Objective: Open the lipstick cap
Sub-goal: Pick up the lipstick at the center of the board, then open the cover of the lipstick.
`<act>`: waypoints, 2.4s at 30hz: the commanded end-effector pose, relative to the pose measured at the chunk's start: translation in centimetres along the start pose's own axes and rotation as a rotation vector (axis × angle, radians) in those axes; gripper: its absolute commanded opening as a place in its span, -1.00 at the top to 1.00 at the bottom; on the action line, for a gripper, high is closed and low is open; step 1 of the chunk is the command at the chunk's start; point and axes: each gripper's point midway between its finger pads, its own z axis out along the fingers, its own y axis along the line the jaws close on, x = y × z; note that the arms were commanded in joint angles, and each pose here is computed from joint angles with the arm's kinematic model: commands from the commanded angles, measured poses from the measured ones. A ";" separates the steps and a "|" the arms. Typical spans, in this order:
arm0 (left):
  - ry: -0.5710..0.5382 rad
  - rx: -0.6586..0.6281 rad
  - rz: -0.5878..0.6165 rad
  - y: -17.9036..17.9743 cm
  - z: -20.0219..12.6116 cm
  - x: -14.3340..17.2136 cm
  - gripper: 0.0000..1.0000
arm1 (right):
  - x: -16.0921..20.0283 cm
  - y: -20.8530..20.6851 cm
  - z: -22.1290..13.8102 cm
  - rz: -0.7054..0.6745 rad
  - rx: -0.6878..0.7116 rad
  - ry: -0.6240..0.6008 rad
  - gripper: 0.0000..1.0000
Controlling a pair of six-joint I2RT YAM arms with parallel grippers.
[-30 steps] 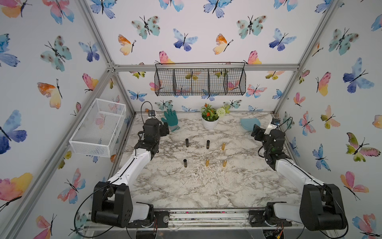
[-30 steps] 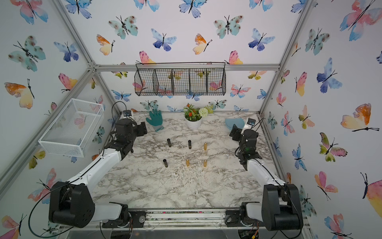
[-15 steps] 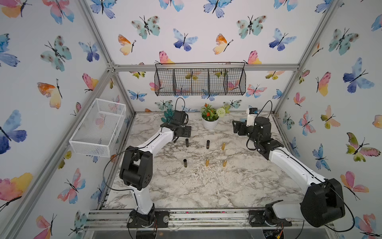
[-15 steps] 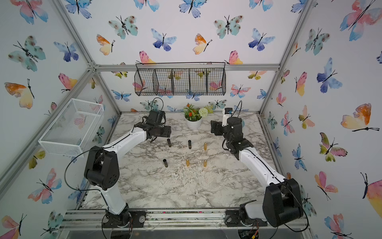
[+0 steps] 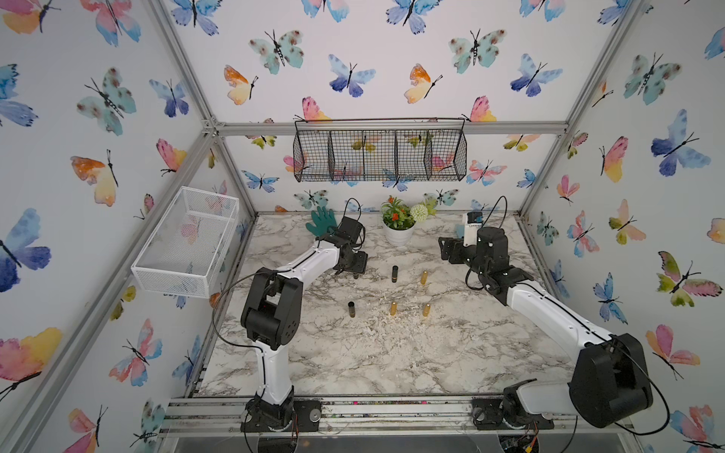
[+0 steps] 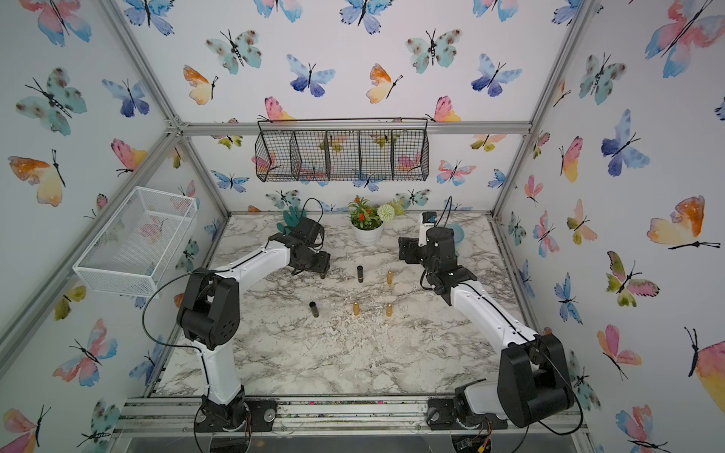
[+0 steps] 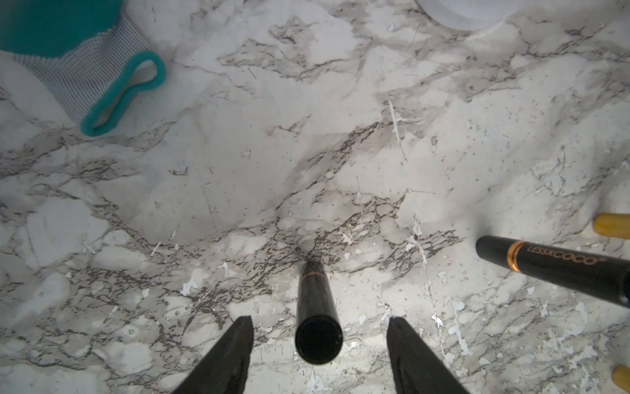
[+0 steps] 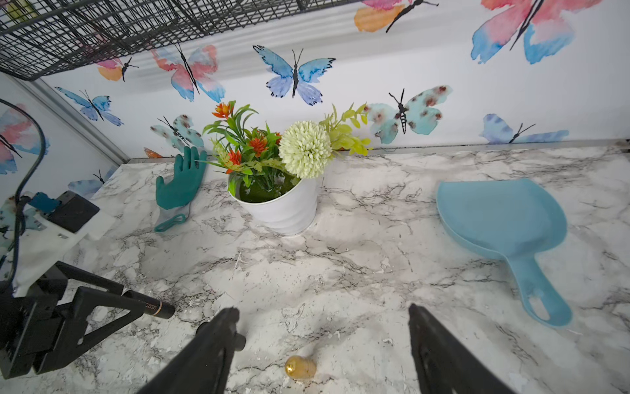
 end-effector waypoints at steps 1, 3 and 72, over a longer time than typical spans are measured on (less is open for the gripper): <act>0.035 -0.004 0.006 -0.2 1.0 0.4 -0.15 | 0.7 0.3 0.4 -0.006 -0.016 0.009 -0.59; 0.035 -0.003 0.011 -0.3 1.2 0.2 -0.06 | 1.0 0.3 0.6 -0.007 -0.020 0.014 -0.57; -0.039 0.581 -0.086 -6.4 -20.4 -0.7 1.00 | 5.9 26.1 -0.6 -0.496 -0.884 0.124 0.04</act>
